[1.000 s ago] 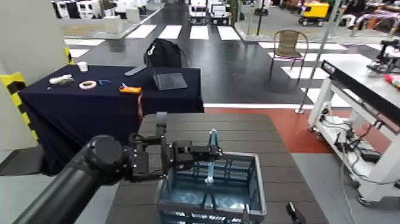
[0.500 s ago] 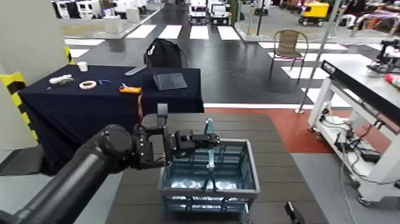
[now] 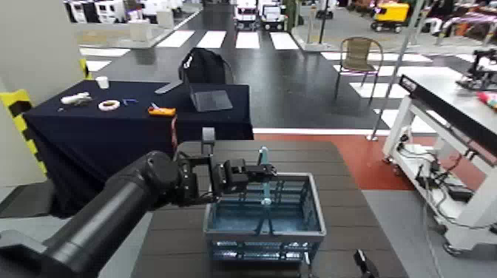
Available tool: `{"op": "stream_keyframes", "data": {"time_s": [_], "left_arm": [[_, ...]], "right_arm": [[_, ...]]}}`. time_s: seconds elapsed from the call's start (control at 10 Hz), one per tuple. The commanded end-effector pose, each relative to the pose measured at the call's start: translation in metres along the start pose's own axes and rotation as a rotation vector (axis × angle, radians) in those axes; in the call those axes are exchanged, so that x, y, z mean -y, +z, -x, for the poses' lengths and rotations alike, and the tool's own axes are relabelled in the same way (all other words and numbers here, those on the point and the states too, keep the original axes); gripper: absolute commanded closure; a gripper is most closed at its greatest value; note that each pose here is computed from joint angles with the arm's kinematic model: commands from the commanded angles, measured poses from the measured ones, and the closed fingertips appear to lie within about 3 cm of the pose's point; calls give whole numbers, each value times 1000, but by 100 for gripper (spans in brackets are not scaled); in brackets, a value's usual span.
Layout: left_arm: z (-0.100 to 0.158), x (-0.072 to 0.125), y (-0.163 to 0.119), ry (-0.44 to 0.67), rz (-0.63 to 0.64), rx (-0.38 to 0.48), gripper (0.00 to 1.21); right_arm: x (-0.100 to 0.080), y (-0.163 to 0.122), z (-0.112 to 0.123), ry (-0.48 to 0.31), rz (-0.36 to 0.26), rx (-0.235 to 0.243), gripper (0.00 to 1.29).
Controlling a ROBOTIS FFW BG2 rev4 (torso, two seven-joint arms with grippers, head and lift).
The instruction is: Place the crate on the table.
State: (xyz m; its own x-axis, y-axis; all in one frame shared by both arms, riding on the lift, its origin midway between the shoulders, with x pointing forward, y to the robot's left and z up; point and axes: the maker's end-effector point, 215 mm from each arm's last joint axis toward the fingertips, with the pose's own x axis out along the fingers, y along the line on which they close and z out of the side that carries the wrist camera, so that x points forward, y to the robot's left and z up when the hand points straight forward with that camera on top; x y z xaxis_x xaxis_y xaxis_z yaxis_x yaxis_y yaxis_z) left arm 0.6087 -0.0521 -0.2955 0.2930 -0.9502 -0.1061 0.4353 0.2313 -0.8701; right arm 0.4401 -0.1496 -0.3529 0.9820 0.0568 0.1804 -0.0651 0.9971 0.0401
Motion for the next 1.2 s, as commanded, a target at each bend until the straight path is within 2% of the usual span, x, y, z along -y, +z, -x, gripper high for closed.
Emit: {"op": "stream_keyframes", "data": {"time_s": [0.1,0.7,1.0,1.2], "left_arm": [[-2,-11,8,28,5,28,119],[1,-25,6,54,24,44,119],[1,-26,8,53,17,56,84],[3,-29,8,58,14,60,30]], "right_arm": [[0,0,-1,0,-1,3,13],[-1,0,0,4,-2,0,13],[-2,1,0,6,-4,2,13],[-2,1,0,7,-4,2,13]]}}
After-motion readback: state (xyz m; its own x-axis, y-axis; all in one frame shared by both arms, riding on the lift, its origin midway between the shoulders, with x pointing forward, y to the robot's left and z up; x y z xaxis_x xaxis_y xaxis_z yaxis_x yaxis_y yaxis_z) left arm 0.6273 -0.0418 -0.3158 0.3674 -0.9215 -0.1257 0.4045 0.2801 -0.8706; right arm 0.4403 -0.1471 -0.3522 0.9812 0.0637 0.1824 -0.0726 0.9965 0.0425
